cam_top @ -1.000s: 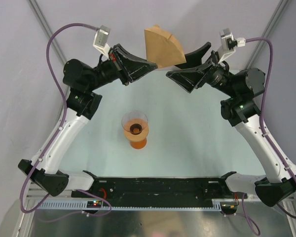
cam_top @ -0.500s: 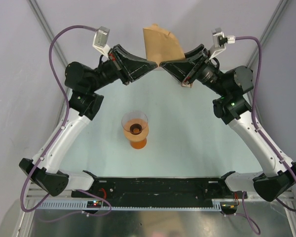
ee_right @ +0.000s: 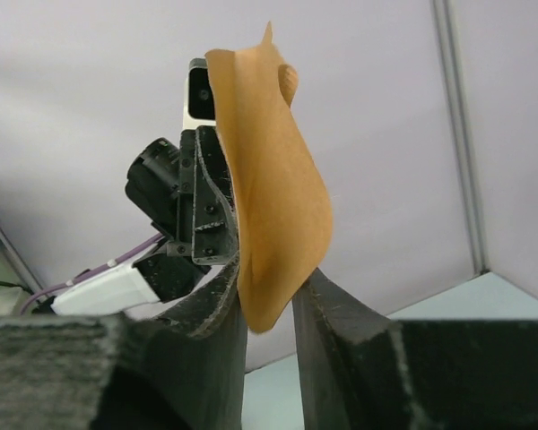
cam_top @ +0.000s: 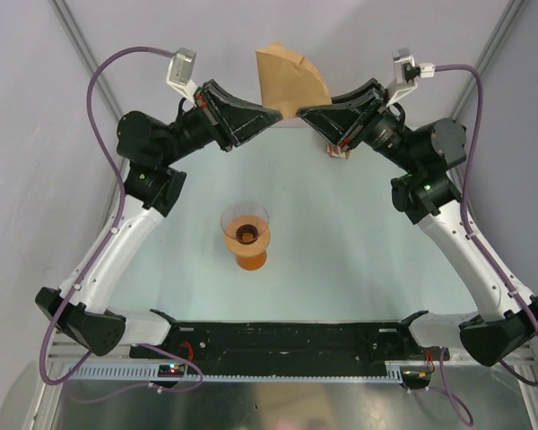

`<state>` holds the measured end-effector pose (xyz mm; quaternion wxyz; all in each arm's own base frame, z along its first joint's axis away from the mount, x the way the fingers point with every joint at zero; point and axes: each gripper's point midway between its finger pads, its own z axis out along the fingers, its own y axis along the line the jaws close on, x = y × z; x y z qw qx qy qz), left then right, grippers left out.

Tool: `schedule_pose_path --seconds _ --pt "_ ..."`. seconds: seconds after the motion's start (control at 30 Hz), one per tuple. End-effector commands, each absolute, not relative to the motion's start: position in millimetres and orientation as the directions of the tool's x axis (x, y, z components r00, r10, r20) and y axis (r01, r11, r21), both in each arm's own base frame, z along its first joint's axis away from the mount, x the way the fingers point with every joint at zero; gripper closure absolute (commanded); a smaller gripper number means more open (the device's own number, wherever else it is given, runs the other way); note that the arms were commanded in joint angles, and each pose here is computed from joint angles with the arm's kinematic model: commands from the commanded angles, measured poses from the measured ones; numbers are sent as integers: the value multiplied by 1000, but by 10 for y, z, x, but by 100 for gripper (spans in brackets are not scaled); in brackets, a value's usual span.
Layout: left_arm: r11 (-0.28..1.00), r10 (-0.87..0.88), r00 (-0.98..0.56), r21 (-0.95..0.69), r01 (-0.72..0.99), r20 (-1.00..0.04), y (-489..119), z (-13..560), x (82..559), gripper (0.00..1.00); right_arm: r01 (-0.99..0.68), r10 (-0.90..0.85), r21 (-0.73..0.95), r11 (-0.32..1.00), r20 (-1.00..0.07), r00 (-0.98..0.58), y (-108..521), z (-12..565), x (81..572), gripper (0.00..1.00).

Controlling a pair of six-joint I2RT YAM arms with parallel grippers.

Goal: Place the coffee filter in the dripper

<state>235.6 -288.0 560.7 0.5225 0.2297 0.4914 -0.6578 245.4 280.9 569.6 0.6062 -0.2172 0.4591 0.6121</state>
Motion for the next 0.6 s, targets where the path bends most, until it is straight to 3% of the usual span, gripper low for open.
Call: schedule_pose_path --seconds 0.0,0.13,0.17,0.27,0.33,0.57 --pt "16 -470 -314 -363 932 -825 -2823 5682 2294 100 -961 580 215 175 -811 -76 2602 5986 2313 69" --pt "7 -455 -317 -360 933 -832 -2832 5648 2275 100 -962 580 216 169 -811 -80 2586 5993 2329 65" --pt "5 -453 -317 -358 934 -833 -2833 5648 2267 100 -962 578 217 166 -811 -83 2590 5988 2338 68" --pt "2 -450 -316 -355 935 -835 -2834 5643 2261 100 -964 574 215 155 -814 -89 2596 5987 2338 92" --pt "4 -449 -317 -356 934 -835 -2831 5632 2266 100 -964 571 216 155 -816 -91 2592 5983 2352 98" --pt "17 -442 -302 -344 939 -845 -2806 5586 2279 98 -965 563 198 170 -823 -70 2536 5993 2355 100"
